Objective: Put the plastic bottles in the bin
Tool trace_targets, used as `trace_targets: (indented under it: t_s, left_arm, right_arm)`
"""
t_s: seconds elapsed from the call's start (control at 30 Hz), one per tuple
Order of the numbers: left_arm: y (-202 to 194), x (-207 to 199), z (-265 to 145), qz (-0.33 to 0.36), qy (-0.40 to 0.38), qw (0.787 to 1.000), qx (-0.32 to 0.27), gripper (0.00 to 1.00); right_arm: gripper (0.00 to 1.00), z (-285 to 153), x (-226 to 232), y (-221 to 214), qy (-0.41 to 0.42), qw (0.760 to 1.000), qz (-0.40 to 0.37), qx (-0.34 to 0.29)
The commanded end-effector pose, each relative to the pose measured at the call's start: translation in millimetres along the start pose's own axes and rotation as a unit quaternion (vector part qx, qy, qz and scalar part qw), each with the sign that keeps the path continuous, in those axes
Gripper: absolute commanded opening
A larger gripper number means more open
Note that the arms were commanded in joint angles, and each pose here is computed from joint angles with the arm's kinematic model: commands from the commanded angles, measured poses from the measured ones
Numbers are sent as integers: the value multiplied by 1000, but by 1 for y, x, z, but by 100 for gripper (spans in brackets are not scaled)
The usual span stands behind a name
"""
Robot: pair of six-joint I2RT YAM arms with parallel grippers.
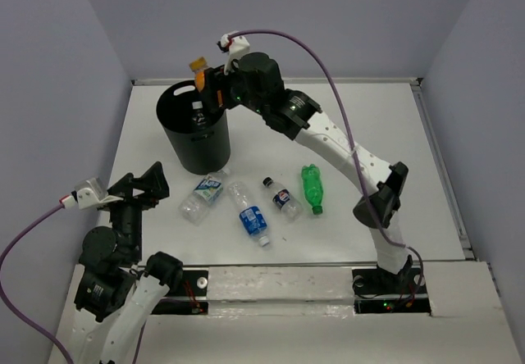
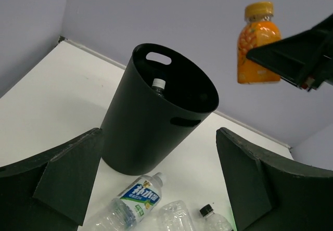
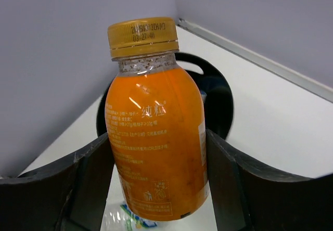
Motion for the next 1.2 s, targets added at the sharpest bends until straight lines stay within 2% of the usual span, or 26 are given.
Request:
trace_targets:
  t_s: [0.0, 0.1, 0.17, 0.2, 0.3, 0.47, 0.5, 0.53, 0.6, 0.63, 0.67, 0.7, 0.77, 0.83, 0.87, 0.97, 1.0, 1.17]
  left_arm:
    - [16, 2, -2, -16, 9, 1000, -26, 99]
    - [17, 3, -5, -20, 6, 999, -31, 99]
    - [17, 2, -4, -19, 6, 999, -30, 99]
    - [17, 1, -3, -17, 2, 999, -30, 99]
    - [16, 0, -3, -16, 1, 999, -29, 99]
    - [16, 2, -4, -17, 3, 999, -29, 99]
    - [14, 1, -3, -15, 2, 1000, -27, 99]
    - [15, 1, -3, -15, 1, 999, -28, 99]
    - [15, 1, -3, -14, 1, 999, -29, 99]
    - [15, 1, -4, -15, -2, 999, -29, 99]
    - [16, 1, -5, -17, -4, 999, -31, 99]
    - [16, 0, -6, -18, -7, 999, -33, 99]
    - [18, 0, -7, -20, -11, 999, -37, 99]
    - [20, 0, -10, -23, -15, 999, -41, 99]
    - [20, 0, -11, -26, -17, 999, -42, 99]
    - [20, 0, -12, -28, -20, 998, -44, 99]
    - [21, 0, -12, -28, -22, 998, -45, 99]
    - [20, -2, -12, -26, -25, 998, -43, 99]
  right_arm:
    - [48, 20, 43, 23, 97, 994, -4, -50]
    - [50, 36, 45, 13, 105, 993, 13, -50]
    - [58, 46, 41, 1, 97, 994, 21, -44]
    - [75, 48, 42, -1, 103, 994, 21, -44]
    - [95, 51, 48, -8, 111, 993, 17, -37]
    - [97, 29, 45, 11, 94, 994, 9, -54]
    - [97, 31, 31, -4, 63, 997, 3, -39]
    - [96, 9, 29, 12, 53, 997, 2, -53]
    - [92, -7, 7, 3, -2, 999, -8, -47]
    - [89, -7, -25, -40, -49, 999, -18, 1]
    - [87, -34, -36, -28, -70, 997, 1, -15]
    - [83, -40, -75, -72, -114, 993, -2, 36]
    - [82, -73, -103, -80, -150, 988, 28, 38]
    - [81, -95, -146, -103, -210, 974, 45, 69]
    - [81, -107, -164, -131, -238, 964, 56, 102]
    - [83, -137, -197, -153, -284, 946, 77, 135]
    - [86, -146, -206, -172, -297, 937, 74, 167]
    - [93, -154, -230, -215, -334, 908, 64, 243]
Point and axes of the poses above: each gripper's point midway between its finger pads, its own z axis out along the fingers, its own x axis along the line the jaws close on, y = z × x, the point moved 4 cm from there along -z, back along the fingers, and after that the axes turned 12 degrees about z, right-handed, at the moved point
